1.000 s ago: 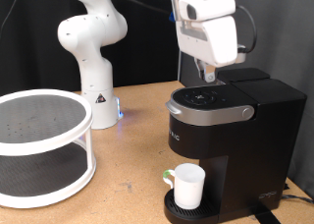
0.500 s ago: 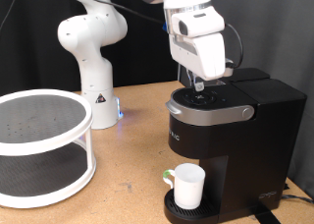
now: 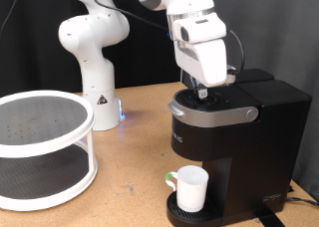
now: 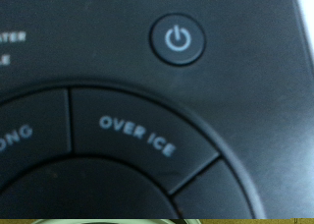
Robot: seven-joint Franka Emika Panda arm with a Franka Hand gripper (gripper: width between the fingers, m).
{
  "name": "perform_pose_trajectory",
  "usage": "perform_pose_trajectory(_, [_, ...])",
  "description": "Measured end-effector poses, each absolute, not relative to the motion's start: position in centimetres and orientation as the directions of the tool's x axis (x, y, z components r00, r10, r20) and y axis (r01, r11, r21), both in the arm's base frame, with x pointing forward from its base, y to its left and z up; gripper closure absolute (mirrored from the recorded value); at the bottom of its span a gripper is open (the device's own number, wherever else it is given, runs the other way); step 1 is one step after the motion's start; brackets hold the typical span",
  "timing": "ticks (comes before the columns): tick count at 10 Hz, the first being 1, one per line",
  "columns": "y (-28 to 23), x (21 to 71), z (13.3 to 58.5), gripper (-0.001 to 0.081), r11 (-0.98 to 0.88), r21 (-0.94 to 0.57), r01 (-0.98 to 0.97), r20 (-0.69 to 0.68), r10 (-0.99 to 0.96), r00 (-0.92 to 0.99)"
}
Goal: Make a cup of coffee with the keurig machine
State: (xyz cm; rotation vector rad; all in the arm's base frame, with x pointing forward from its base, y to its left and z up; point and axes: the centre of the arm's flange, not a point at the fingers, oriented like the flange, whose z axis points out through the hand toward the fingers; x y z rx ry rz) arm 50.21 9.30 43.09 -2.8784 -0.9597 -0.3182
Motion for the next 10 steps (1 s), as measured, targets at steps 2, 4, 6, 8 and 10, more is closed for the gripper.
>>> perform_pose_trajectory(2, [9.2, 50.2, 42.6, 0.0805, -0.802, -0.036, 0.597, 0.200, 0.579, 0.790])
perform_pose_trajectory(4, [9.2, 50.3, 42.6, 0.0805, -0.807, -0.045, 0.589, 0.192, 0.572, 0.797])
perform_pose_trajectory(6, [8.9, 50.5, 42.5, 0.0805, -0.819, -0.093, 0.566, 0.172, 0.547, 0.820])
perform_pose_trajectory(8, [8.4, 51.0, 42.4, 0.0805, -0.827, -0.194, 0.527, 0.117, 0.514, 0.850])
perform_pose_trajectory(10, [7.7, 51.8, 42.4, 0.0805, -0.826, -0.262, 0.498, 0.073, 0.498, 0.864])
